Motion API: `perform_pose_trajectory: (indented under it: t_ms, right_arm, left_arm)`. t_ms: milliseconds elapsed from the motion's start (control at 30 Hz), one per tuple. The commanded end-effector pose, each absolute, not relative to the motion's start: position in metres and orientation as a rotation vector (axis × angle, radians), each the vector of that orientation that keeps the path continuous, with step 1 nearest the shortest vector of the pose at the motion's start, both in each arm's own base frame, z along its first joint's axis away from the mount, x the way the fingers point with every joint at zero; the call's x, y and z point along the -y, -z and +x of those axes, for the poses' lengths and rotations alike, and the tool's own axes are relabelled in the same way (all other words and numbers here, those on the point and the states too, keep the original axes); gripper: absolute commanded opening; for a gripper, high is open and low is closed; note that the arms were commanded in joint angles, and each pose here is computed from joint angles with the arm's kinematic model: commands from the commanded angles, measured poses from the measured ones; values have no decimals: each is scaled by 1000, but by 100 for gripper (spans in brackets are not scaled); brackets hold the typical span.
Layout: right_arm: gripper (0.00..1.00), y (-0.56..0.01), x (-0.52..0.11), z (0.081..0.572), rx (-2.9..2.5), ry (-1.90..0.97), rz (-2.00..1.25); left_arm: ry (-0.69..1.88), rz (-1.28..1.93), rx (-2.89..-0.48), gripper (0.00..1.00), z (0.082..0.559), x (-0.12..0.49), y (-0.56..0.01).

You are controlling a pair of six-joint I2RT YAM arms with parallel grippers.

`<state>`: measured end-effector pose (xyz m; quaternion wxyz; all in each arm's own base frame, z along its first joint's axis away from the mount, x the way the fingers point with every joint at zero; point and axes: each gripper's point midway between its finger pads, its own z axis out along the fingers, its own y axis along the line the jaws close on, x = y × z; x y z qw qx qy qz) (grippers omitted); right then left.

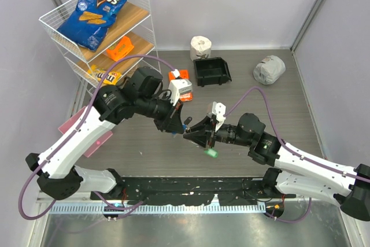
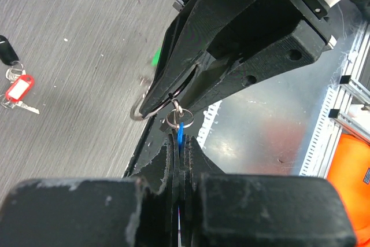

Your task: Remove the keys from the keyring

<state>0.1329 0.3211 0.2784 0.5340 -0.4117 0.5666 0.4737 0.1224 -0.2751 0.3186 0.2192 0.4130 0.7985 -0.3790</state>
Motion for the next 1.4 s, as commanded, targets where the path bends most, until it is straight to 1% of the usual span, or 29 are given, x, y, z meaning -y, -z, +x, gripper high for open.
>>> perform_pose_trajectory:
  t_ms: [0,100,200,500,767,867,1067,1200,1267,1333,1367]
  right_arm:
    - [29,-319,-325,136,-1253,-1137,-918]
    - [16,-320,-325,136,-1253,-1135,-917]
    - [12,-318,-323,133,-1257,-1133,-929]
    - [11,-299,-314,117,-1288,-1177,-973]
    - [10,-288,-301,122,-1327,-1131,-920]
    - [8,-283,-299,124,-1343,-1117,-903]
    - [8,-284,-298,119,-1331,-1157,-892]
    - [8,-287,-298,113,-1307,-1181,-910]
    - [10,-284,-300,108,-1309,-1196,-946]
    - [21,-279,-303,109,-1332,-1193,-968]
    - [29,-277,-304,109,-1339,-1188,-979]
  left_arm:
    - [1117,1119,-2120,0,116,277,-339]
    - [1114,1115,-2128,0,115,275,-336]
    - [1088,1106,-2132,0,116,272,-335]
    - [1055,1029,-2174,0,124,266,-330]
    - [1057,1024,-2173,0,121,262,-320]
    - [1035,1007,-2182,0,123,257,-315]
    - [1041,1001,-2195,0,122,256,-310]
    - [1044,996,-2200,0,124,257,-309]
    - [1058,994,-2192,0,123,259,-312]
    - [1085,1000,-2170,0,122,262,-318]
    - [1093,1000,-2164,0,122,263,-321]
